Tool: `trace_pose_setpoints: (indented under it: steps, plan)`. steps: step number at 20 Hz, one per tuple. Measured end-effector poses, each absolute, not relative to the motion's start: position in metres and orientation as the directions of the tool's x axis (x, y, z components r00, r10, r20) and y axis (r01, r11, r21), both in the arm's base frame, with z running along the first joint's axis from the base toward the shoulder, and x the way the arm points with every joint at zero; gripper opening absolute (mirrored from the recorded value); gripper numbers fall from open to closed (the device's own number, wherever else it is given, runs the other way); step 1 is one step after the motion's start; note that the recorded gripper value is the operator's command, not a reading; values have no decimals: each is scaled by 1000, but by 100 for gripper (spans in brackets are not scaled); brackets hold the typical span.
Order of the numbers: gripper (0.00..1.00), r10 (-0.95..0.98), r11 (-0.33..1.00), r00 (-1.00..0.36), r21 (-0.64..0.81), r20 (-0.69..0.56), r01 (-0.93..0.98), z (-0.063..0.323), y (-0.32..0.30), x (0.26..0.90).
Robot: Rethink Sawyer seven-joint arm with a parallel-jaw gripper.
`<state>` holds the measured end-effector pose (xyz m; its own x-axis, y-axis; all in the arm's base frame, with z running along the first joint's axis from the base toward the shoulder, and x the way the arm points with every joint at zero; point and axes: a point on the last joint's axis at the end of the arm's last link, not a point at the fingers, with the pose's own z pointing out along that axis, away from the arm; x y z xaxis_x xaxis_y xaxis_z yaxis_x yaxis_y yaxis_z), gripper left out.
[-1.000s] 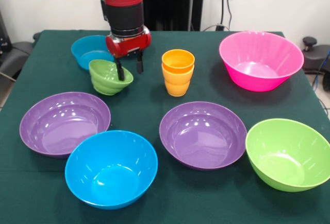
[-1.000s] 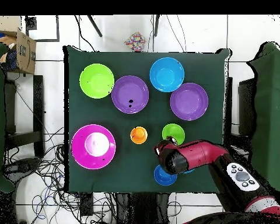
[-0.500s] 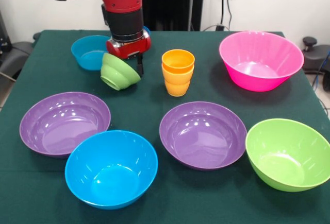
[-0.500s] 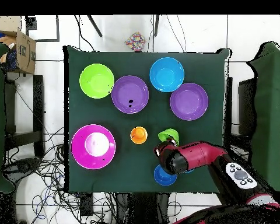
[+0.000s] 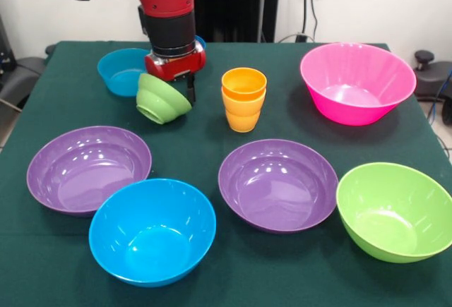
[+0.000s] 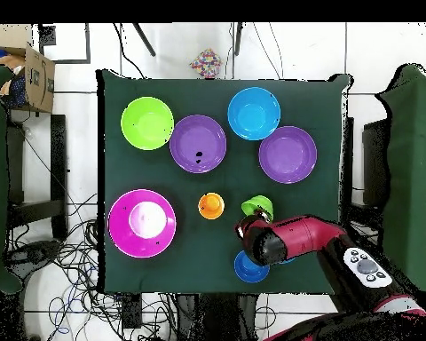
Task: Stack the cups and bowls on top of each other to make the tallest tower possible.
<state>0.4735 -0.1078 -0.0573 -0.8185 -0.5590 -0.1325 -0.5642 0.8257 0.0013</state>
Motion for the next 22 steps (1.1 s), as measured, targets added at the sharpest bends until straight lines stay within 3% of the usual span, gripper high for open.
trace_pose_setpoints:
  steps: [22]
  plan:
    - [100,-552,833,-820,-44,-150,-552,-51,-123,494]
